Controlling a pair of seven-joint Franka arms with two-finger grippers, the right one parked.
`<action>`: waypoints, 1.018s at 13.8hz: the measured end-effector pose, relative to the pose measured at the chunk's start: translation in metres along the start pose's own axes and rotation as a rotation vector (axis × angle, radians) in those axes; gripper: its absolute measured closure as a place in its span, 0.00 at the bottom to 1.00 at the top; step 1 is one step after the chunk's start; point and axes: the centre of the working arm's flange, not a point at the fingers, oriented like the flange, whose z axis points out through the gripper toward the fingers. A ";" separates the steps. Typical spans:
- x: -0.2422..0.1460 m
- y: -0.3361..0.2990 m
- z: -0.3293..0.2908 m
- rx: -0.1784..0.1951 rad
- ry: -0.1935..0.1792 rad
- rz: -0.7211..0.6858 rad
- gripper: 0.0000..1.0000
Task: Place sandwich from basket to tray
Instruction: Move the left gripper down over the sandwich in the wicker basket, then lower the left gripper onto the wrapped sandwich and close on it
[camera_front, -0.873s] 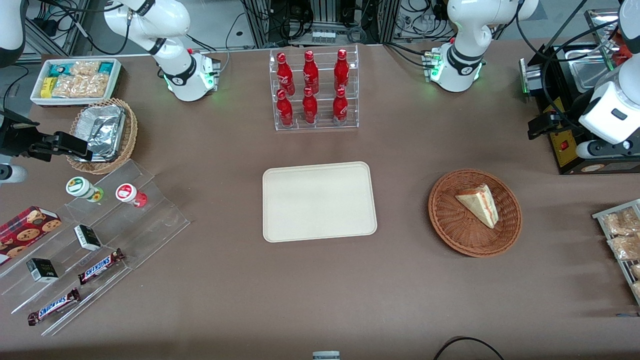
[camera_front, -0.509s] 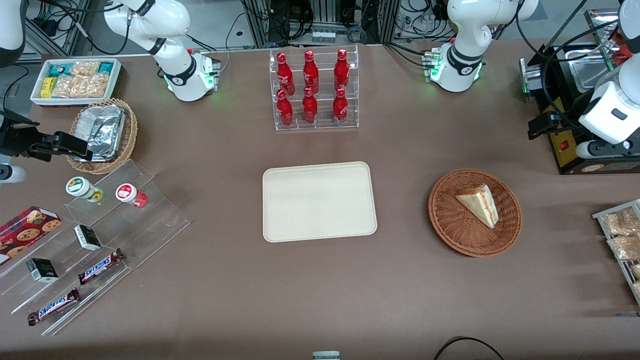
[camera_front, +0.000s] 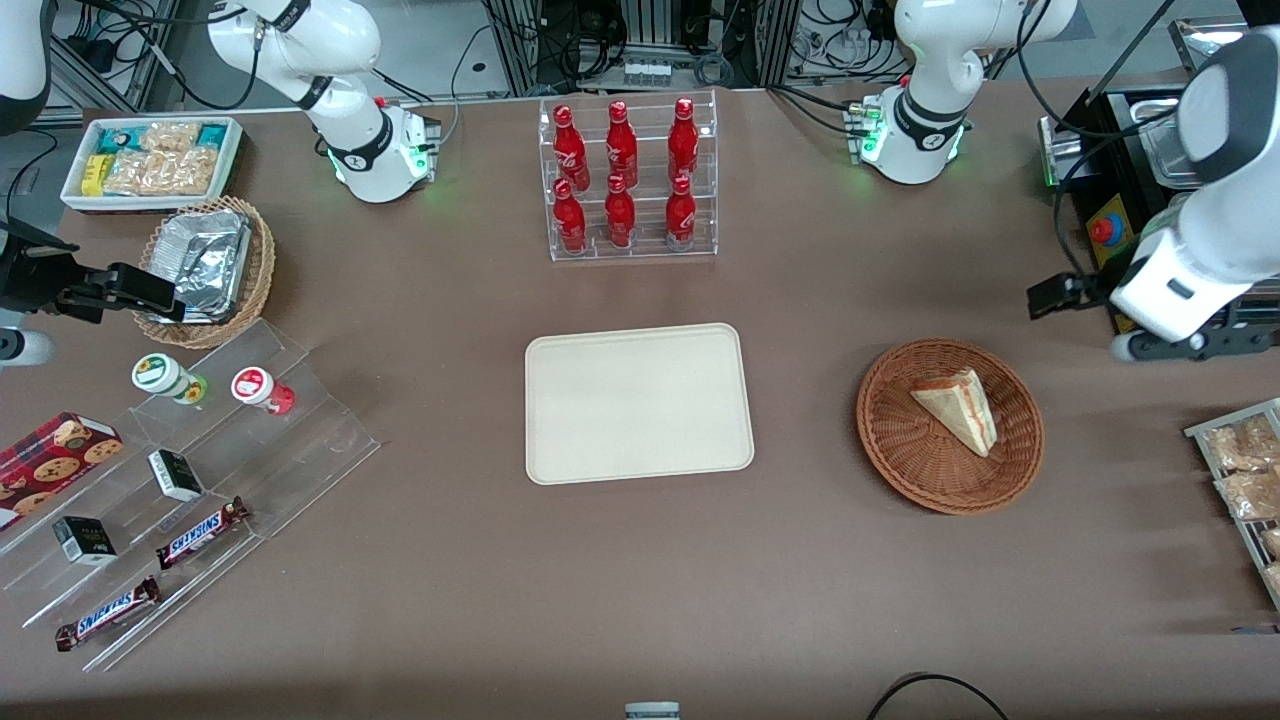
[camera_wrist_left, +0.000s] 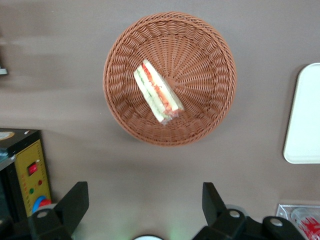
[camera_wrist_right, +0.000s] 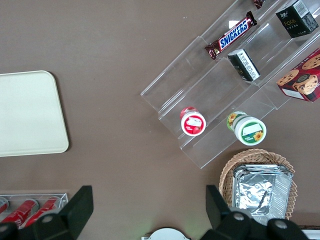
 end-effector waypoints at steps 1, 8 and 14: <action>0.005 0.000 0.012 0.000 -0.002 0.000 0.00; 0.056 0.003 0.097 -0.007 -0.013 -0.044 0.00; 0.064 0.004 0.118 -0.009 -0.007 -0.207 0.00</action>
